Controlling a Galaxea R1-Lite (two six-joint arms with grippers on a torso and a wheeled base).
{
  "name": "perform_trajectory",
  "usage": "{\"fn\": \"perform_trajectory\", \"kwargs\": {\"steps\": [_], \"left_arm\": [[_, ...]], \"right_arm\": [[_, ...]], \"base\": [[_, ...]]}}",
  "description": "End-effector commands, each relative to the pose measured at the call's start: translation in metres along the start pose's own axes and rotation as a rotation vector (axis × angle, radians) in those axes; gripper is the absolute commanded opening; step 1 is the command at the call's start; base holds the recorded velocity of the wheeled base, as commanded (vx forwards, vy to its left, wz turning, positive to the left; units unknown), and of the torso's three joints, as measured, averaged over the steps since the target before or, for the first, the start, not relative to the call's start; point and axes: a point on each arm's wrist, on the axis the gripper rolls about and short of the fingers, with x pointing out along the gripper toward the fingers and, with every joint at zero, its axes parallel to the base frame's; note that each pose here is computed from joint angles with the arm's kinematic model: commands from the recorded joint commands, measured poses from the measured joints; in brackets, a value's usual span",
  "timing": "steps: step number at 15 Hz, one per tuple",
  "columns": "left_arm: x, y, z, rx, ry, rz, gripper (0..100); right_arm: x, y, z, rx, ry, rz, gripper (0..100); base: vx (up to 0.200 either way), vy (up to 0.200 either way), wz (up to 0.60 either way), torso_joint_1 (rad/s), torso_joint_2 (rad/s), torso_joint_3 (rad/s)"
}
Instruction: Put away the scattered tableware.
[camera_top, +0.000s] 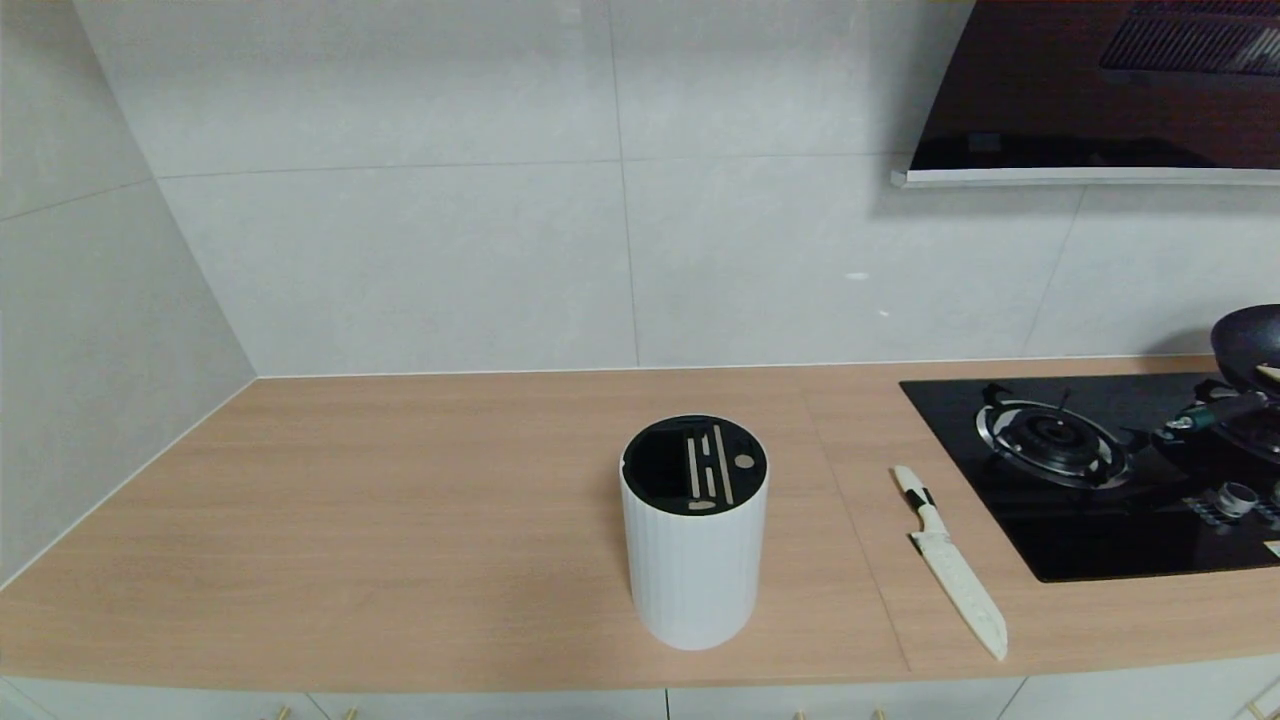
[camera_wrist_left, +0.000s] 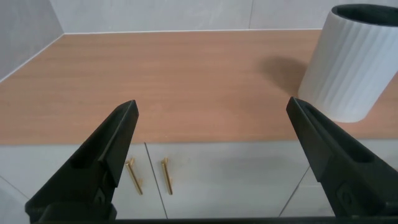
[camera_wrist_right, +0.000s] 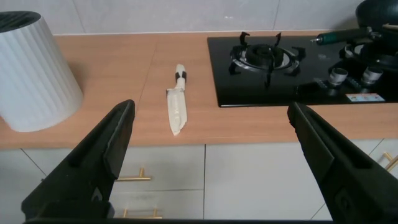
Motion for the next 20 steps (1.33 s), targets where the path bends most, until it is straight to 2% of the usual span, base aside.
{"fn": "perform_trajectory", "kwargs": {"steps": [1, 8, 9, 10, 11, 13, 14, 15, 16, 18, 20], "left_arm": [[0.0, 0.0, 0.0, -0.001, 0.0, 0.0, 100], [0.0, 0.0, 0.0, -0.001, 0.0, 0.0, 100], [0.0, 0.0, 0.0, -0.001, 0.0, -0.001, 100], [0.0, 0.0, 0.0, -0.001, 0.0, 0.0, 100], [0.0, 0.0, 0.0, -0.001, 0.0, 0.0, 100], [0.0, 0.0, 0.0, -0.001, 0.0, 0.0, 100], [0.0, 0.0, 0.0, -0.001, 0.0, 0.0, 100], [0.0, 0.0, 0.0, -0.001, -0.001, 0.0, 100], [0.0, 0.0, 0.0, -0.001, 0.0, 0.0, 100], [0.0, 0.0, 0.0, -0.001, 0.0, 0.0, 100], [0.0, 0.0, 0.0, -0.001, 0.0, -0.001, 100]], "right_arm": [[0.0, 0.0, 0.0, 0.0, 0.001, 0.0, 100], [0.0, 0.0, 0.0, -0.013, 0.001, 0.002, 100], [-0.001, 0.0, 0.005, -0.026, -0.023, 0.004, 100], [-0.008, 0.0, 0.04, -0.016, -0.098, 0.026, 100], [-0.007, -0.001, 0.074, 0.006, -0.112, 0.056, 100], [0.017, 0.0, 0.12, 0.001, -0.043, 0.077, 100], [0.017, 0.0, 0.12, 0.001, -0.043, 0.077, 100], [0.063, 0.004, 0.153, 0.001, 0.078, 0.128, 100], [0.078, 0.005, 0.158, 0.002, 0.111, 0.141, 100], [0.137, 0.013, 0.166, -0.001, 0.26, 0.183, 100], [0.175, 0.023, 0.156, -0.005, 0.369, 0.222, 100]], "base": [[0.0, 0.0, 0.0, 0.0, 0.0, 0.0], [0.0, 0.0, 0.0, 0.0, 0.0, 0.0], [0.0, 0.0, 0.0, 0.0, 0.0, 0.0], [0.0, 0.0, 0.0, 0.0, 0.0, 0.0], [0.0, 0.0, 0.0, 0.0, 0.0, 0.0], [0.0, 0.0, 0.0, 0.0, 0.0, 0.0], [0.0, 0.0, 0.0, 0.0, 0.0, 0.0], [0.0, 0.0, 0.0, 0.0, 0.0, 0.0], [0.0, 0.0, 0.0, 0.0, 0.0, 0.0], [0.0, 0.0, 0.0, 0.0, 0.0, 0.0], [0.0, 0.0, 0.0, 0.0, 0.0, 0.0]]}}
